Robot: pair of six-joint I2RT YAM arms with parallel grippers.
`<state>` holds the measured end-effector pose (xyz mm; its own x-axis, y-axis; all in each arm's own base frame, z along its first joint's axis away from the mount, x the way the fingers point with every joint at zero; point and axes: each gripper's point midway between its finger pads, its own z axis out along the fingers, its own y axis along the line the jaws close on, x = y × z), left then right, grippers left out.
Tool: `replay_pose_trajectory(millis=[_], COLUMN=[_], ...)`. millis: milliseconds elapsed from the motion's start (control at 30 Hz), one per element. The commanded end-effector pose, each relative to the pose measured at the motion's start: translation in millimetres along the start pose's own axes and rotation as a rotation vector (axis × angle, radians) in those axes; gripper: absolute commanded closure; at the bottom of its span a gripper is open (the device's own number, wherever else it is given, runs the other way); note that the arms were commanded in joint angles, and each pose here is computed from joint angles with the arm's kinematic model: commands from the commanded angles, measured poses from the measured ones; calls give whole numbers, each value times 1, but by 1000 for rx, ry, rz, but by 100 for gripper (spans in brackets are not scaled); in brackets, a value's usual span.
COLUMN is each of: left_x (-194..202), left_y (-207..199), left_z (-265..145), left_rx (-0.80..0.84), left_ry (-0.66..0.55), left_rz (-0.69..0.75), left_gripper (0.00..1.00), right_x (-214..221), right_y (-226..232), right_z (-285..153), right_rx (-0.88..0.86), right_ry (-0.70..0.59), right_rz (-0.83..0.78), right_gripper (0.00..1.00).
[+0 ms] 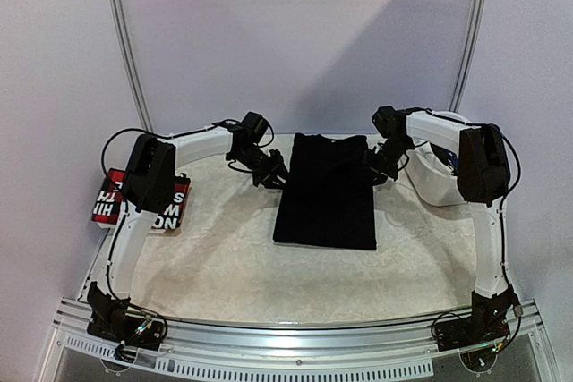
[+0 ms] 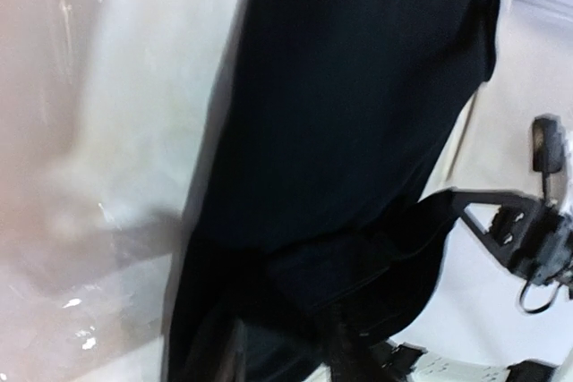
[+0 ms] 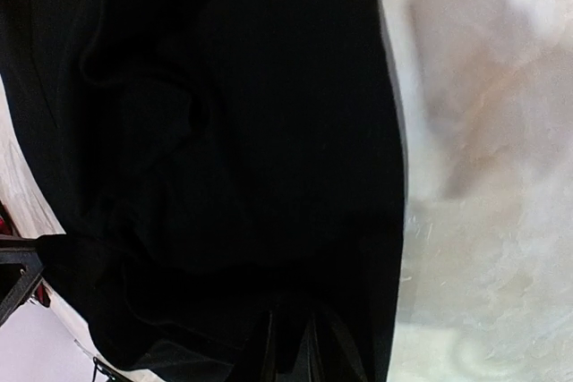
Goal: Fold and stack the mixed laundry pile
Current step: Fold the rectangle-folded T-shirt at the center of the board, then move the 2/3-rectangle-folded T-shirt to the center of the board.
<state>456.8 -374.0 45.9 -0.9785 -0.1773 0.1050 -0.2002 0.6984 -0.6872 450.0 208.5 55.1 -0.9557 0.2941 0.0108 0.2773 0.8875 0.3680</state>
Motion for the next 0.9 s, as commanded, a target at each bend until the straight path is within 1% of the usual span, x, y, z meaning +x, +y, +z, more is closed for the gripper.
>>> replay_pose_trajectory(millis=[0,67,133,233,333,400,533,700,867], left_x=[-33,-39,-40,-34,-17,-3,30,66,90], left_y=[-8,-9,-8,-3,2,3,4,0,-8], left_z=[-28,-42,-56,-70,-75,-76,-63,-34,-12], left_rx=[70,62,24,-60,-135,-175,-218,-207,-194], left_ry=[-99,-138,-165,-181,-163,-143,-77,11,62], left_rz=[-50,-40,-15,54,132,196,311,384,433], left_gripper=[63,54,47,43,44,46,51,54,56], right_x=[-15,-20,-25,-31,-31,-24,10,69,117], right_y=[-12,-14,-13,-5,3,11,39,49,50], right_z=[-4,-9,-17,-32,-47,-50,-65,-41,-9], right_rx=[17,25,25,9,-17,-50,-187,-266,-260], right_ry=[-10,-27,-53,-92,-122,-131,-132,-28,70], right_rz=[33,41,40,22,-15,-67,-232,-356,-429], right_gripper=[84,82,80,79,73,72,72,73,74])
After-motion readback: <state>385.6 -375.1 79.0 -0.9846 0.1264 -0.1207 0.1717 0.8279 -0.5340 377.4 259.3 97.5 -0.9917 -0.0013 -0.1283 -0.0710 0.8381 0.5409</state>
